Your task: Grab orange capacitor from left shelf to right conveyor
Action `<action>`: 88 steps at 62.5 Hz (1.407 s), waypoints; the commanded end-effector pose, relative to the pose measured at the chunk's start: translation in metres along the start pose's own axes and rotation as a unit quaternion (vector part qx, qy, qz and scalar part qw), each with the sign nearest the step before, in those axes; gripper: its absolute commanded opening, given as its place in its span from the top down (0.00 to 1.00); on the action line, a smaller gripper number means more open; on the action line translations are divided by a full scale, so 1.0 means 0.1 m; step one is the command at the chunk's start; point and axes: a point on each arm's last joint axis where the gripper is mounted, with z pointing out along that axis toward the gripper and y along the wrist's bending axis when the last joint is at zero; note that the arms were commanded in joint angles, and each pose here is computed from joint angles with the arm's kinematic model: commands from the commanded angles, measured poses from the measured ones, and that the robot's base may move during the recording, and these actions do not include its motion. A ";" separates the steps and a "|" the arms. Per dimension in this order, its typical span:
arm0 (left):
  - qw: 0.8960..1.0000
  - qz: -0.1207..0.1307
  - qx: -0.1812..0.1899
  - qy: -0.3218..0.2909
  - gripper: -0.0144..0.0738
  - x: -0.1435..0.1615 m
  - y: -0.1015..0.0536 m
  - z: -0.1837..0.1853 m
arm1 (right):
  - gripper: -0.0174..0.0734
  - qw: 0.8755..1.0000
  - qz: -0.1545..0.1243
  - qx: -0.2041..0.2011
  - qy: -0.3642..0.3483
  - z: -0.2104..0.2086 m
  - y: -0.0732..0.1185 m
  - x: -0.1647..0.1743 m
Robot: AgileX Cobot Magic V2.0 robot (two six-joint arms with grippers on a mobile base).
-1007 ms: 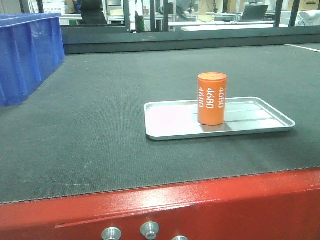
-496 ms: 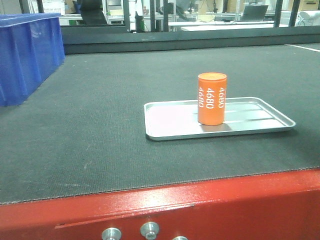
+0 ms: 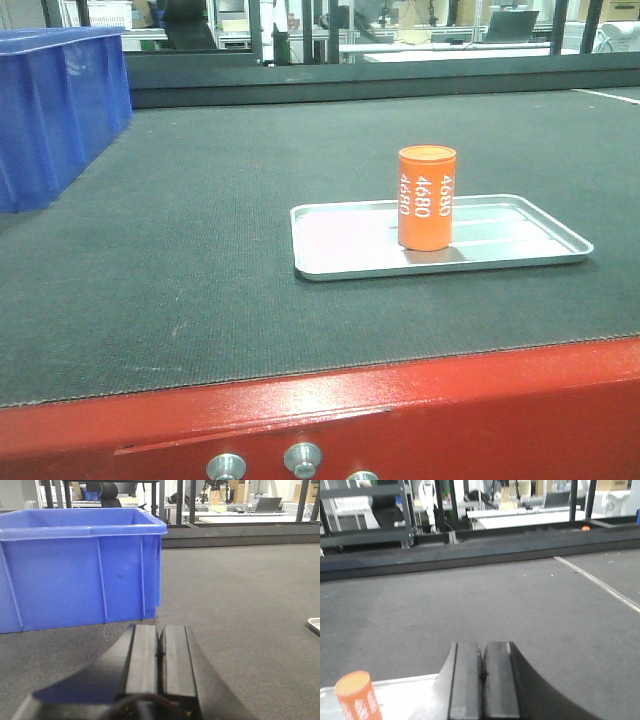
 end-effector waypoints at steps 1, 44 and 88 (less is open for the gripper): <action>0.999 -0.003 -0.001 -0.044 0.96 -0.10 0.00 0.00 | 0.75 0.997 0.001 -0.019 -0.075 -0.18 0.01 0.04; 0.999 -0.003 -0.001 -0.044 0.96 -0.10 0.00 0.00 | 0.75 0.998 -0.032 -0.004 -0.060 -0.33 -0.08 0.69; 0.999 -0.003 -0.001 -0.044 0.96 -0.10 0.00 0.00 | 0.75 0.997 -0.011 -0.016 -0.081 -0.36 -0.08 0.76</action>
